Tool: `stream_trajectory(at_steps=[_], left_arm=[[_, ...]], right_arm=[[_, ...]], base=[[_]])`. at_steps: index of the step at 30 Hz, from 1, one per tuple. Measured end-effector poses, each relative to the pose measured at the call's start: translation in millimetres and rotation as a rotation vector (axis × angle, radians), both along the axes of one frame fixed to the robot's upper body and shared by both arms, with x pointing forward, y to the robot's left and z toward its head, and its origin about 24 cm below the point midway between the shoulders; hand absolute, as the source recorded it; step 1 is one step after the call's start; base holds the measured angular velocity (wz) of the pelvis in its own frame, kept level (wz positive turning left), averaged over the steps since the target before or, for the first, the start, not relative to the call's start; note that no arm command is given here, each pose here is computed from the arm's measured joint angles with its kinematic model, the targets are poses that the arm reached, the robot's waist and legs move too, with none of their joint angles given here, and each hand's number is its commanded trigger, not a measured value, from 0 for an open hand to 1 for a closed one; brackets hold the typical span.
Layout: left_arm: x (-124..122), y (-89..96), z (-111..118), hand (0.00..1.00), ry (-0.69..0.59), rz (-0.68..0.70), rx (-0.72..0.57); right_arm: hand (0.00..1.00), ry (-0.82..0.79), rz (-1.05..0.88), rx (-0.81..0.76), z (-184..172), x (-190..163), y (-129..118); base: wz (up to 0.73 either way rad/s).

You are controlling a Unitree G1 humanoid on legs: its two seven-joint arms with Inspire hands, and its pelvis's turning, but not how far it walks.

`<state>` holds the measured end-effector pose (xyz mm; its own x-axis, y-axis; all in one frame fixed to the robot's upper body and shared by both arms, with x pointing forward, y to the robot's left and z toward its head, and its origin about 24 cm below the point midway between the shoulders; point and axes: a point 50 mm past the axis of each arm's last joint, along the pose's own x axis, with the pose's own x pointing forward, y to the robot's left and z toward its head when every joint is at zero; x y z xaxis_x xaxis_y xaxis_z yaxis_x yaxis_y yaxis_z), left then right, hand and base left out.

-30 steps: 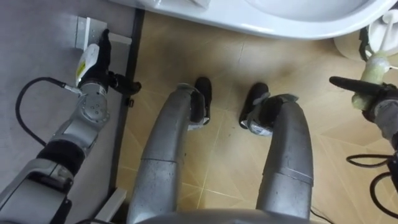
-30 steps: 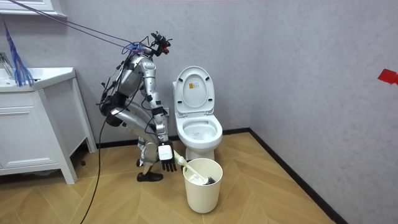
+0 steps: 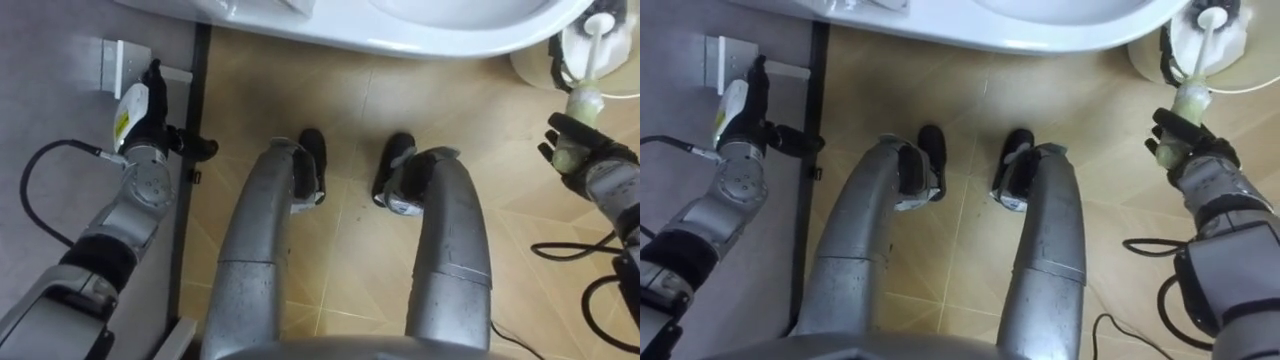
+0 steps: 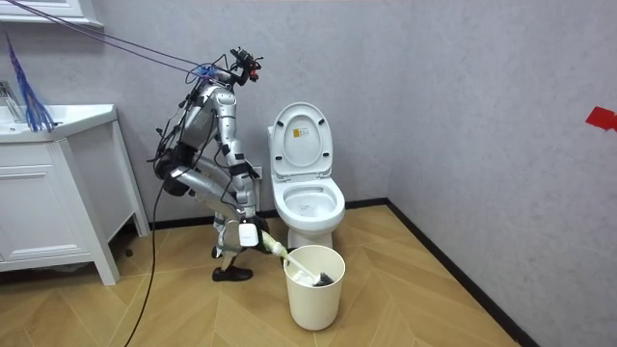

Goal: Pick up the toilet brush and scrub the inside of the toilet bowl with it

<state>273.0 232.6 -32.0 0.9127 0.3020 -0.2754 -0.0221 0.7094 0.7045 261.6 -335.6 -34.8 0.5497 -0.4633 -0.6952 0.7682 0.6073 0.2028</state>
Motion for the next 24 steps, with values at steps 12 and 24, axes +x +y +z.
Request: stream_trajectory(at_steps=[12,24], left_arm=[[-42,11.4,-31,0.0,0.122,0.051,-0.011],[-79,11.8,-57,0.0,0.23,0.132,-0.085]], right_arm=[[1.0,0.127,-0.019,0.082,-39,-53,-3],[1.0,0.185,-0.14,0.254,-77,-102,19]], base=[[-0.03],[0.03]])
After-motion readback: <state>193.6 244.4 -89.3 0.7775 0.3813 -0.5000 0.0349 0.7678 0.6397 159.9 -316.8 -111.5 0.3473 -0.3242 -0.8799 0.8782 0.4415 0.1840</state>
